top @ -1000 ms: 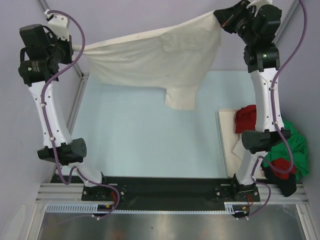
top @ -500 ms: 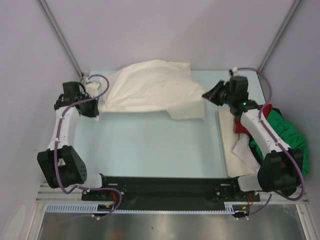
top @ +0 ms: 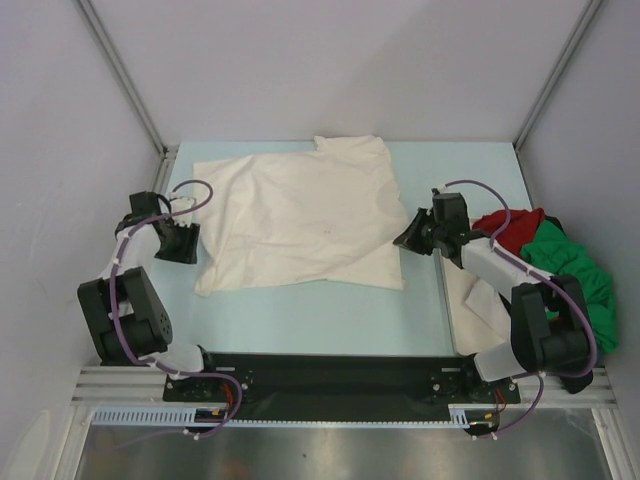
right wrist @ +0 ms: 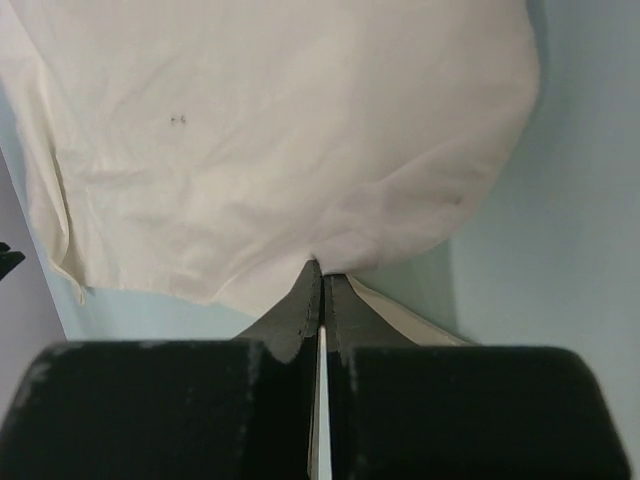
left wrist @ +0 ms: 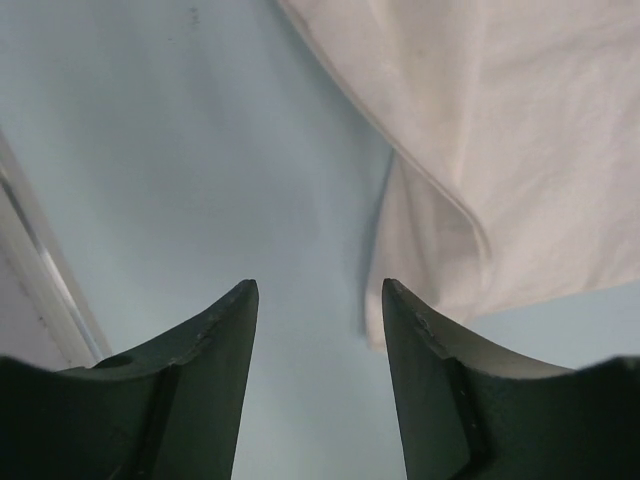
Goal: Fold and stack the t-shirts
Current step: Flatten the tshirt out
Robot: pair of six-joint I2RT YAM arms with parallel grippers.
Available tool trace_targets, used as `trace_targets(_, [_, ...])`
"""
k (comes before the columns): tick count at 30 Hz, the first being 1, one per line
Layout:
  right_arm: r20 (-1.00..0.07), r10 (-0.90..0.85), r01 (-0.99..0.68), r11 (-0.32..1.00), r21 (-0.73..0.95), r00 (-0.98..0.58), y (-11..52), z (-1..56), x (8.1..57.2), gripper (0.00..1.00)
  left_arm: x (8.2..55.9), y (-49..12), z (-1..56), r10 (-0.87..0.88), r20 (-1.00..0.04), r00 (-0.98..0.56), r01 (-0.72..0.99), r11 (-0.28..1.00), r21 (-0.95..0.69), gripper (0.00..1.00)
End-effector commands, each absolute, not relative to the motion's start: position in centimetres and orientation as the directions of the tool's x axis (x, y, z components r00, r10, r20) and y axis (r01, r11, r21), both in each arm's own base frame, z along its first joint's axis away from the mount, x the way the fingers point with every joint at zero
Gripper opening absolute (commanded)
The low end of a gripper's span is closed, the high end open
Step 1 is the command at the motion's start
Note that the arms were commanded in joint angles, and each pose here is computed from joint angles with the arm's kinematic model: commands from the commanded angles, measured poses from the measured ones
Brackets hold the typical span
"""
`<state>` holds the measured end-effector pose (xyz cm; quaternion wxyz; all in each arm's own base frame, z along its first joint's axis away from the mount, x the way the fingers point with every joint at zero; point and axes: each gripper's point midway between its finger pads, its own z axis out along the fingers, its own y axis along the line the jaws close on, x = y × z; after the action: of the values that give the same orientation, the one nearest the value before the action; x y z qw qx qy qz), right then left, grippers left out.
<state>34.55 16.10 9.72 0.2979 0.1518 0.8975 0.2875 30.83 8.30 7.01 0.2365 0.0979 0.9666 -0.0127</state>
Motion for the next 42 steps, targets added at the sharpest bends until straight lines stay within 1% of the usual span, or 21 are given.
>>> trace_targets(1, [-0.531,0.447,0.073,0.809,0.583,-0.72,15.0,11.7,37.0,0.0,32.6,10.3,9.8,0.174,-0.524,-0.834,0.126,0.984,0.126,0.58])
trace_targets(3, [-0.543,0.443,0.096,0.829,0.551,-0.713,14.2,11.2,37.1,0.0,31.8,8.9,10.5,0.204,-0.538,-0.817,0.179,0.979,0.099,0.57])
trace_targets(7, [-0.531,0.408,0.131,0.866,0.482,-0.743,13.2,9.1,36.6,0.0,30.3,4.5,12.6,0.344,-0.596,-0.725,0.355,0.929,0.104,0.58])
trace_targets(9, [-0.524,0.406,0.147,0.873,0.465,-0.749,12.9,8.4,36.6,0.0,29.6,2.9,12.1,0.399,-0.591,-0.701,0.402,0.906,0.134,0.63])
trace_targets(10, [-0.508,0.403,0.158,0.875,0.457,-0.761,12.9,7.6,36.3,0.0,28.9,3.0,10.7,0.409,-0.556,-0.724,0.395,0.906,0.153,0.63])
trace_targets(12, [-0.498,0.401,0.155,0.872,0.464,-0.769,13.0,7.1,36.1,0.0,29.6,2.5,9.4,0.421,-0.546,-0.724,0.399,0.902,0.167,0.64])
trace_targets(16, [-0.49,0.395,0.143,0.869,0.474,-0.777,13.6,6.7,35.7,0.0,31.4,2.3,8.3,0.397,-0.551,-0.734,0.366,0.915,0.172,0.64])
trace_targets(18, [-0.486,0.396,0.145,0.868,0.475,-0.779,13.7,6.6,35.5,0.0,32.5,2.7,8.0,0.396,-0.556,-0.731,0.338,0.918,0.209,0.63])
trace_targets(20, [-0.487,0.402,0.146,0.865,0.48,-0.775,13.6,6.8,35.3,0.0,33.1,3.8,6.4,0.381,-0.512,-0.77,0.302,0.924,0.233,0.6])
trace_targets(21, [-0.489,0.404,0.147,0.864,0.482,-0.773,13.5,6.9,35.3,0.0,33.0,5.4,5.8,0.373,-0.471,-0.799,0.26,0.922,0.289,0.58])
trace_targets(22, [-0.484,0.4,0.149,0.866,0.477,-0.778,13.5,6.9,35.0,0.0,32.7,5.9,4.8,0.369,-0.441,-0.818,0.254,0.92,0.297,0.57])
trace_targets(26, [-0.489,0.396,0.164,0.878,0.45,-0.778,12.6,6.8,34.2,0.0,32.9,8.9,3.9,0.289,-0.447,-0.847,0.154,0.937,0.315,0.53])
trace_targets(29, [-0.497,0.389,0.165,0.885,0.435,-0.776,12.0,6.7,33.8,0.0,33.0,10.8,3.9,0.226,-0.461,-0.858,0.086,0.948,0.306,0.53])
trace_targets(35, [-0.514,0.361,0.142,0.898,0.416,-0.778,11.7,6.8,34.2,0.01,32.8,13.0,6.0,0.197,-0.489,-0.85,0.029,0.944,0.329,0.58])
trace_targets(36, [-0.517,0.356,0.142,0.902,0.408,-0.778,11.6,6.8,34.3,0.05,32.8,13.3,6.6,0.212,-0.491,-0.845,0.036,0.939,0.343,0.59])
trace_targets(37, [-0.512,0.35,0.147,0.907,0.395,-0.785,11.3,6.7,34.2,0.12,32.7,13.4,7.0,0.223,-0.493,-0.841,0.042,0.935,0.351,0.59])
trace_targets(38, [-0.52,0.335,0.138,0.915,0.38,-0.786,11.2,6.8,34.4,0.28,32.4,12.8,7.2,0.239,-0.491,-0.838,0.071,0.939,0.337,0.6])
trace_targets(39, [-0.512,0.328,0.149,0.921,0.359,-0.793,10.8,6.6,34.1,0.34,32.1,12.4,7.4,0.275,-0.491,-0.826,0.111,0.935,0.337,0.6])
trace_targets(40, [-0.516,0.322,0.15,0.925,0.348,-0.794,10.7,6.8,34.0,0.4,32.1,11.9,8.9,0.305,-0.527,-0.793,0.132,0.931,0.34,0.61])
trace_targets(41, [-0.524,0.32,0.148,0.927,0.344,-0.789,10.6,7.4,33.9,0.48,31.1,11.3,8.6,0.326,-0.52,-0.79,0.165,0.929,0.332,0.62])
trace_targets(42, [-0.536,0.308,0.147,0.935,0.323,-0.786,10.3,7.6,33.7,0.51,31.1,10.0,9.0,0.387,-0.541,-0.747,0.245,0.916,0.317,0.62])
